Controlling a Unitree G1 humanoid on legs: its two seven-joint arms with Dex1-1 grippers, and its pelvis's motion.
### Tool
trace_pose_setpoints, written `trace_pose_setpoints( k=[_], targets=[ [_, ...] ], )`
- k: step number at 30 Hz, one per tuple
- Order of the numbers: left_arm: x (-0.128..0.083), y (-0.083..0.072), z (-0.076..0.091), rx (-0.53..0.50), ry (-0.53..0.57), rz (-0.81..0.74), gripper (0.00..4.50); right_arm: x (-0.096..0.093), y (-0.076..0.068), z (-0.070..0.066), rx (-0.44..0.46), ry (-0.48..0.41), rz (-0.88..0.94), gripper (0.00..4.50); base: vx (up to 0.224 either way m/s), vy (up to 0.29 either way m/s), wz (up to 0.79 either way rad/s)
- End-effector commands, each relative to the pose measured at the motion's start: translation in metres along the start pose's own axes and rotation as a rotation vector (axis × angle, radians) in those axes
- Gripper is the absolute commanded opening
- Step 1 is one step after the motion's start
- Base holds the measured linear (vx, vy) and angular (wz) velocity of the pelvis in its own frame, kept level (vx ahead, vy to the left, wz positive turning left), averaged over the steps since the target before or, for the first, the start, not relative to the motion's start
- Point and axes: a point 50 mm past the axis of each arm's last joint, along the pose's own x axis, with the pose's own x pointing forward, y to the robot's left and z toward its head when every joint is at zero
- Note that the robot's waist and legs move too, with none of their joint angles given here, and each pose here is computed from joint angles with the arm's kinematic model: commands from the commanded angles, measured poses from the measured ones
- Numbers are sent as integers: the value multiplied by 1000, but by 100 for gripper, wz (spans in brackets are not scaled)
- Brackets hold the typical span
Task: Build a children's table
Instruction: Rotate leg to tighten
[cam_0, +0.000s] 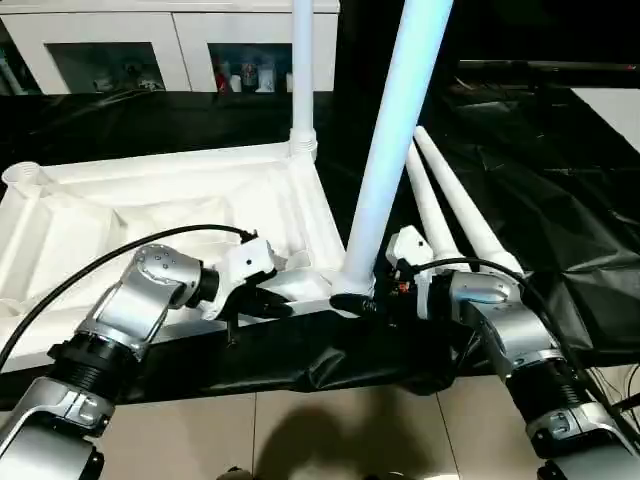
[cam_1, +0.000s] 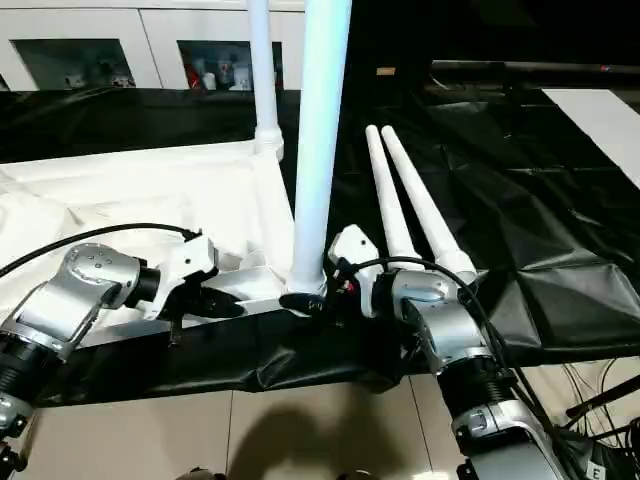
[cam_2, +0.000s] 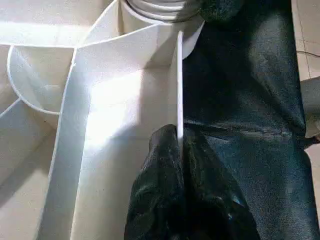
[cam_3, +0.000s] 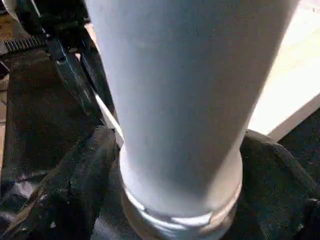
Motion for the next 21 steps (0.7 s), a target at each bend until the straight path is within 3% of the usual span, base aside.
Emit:
trace_pose_setpoints(
  k=[1, 2, 8, 15, 21],
  targets=[
    [4, -6, 3, 18, -3, -55, 0, 0, 0, 3, -3, -13, 4, 345, 0, 0, 0],
    [4, -7, 2, 18, -3, -57, 0, 0, 0, 3, -3, -13, 5, 315, 0, 0, 0],
    [4, -8, 1, 14, 0, -63, 0, 0, 2, 0, 5, -9, 8, 280, 0, 0, 0],
    [8, -10, -1, -3, -1, -61, 0, 4, 4, -8, 42, -5, -45, 273, 0, 0, 0],
    [21, 1, 3, -80, -13, 69, 0, 20, -5, -21, 186, 18, -341, 272, 0, 0, 0]
  ],
)
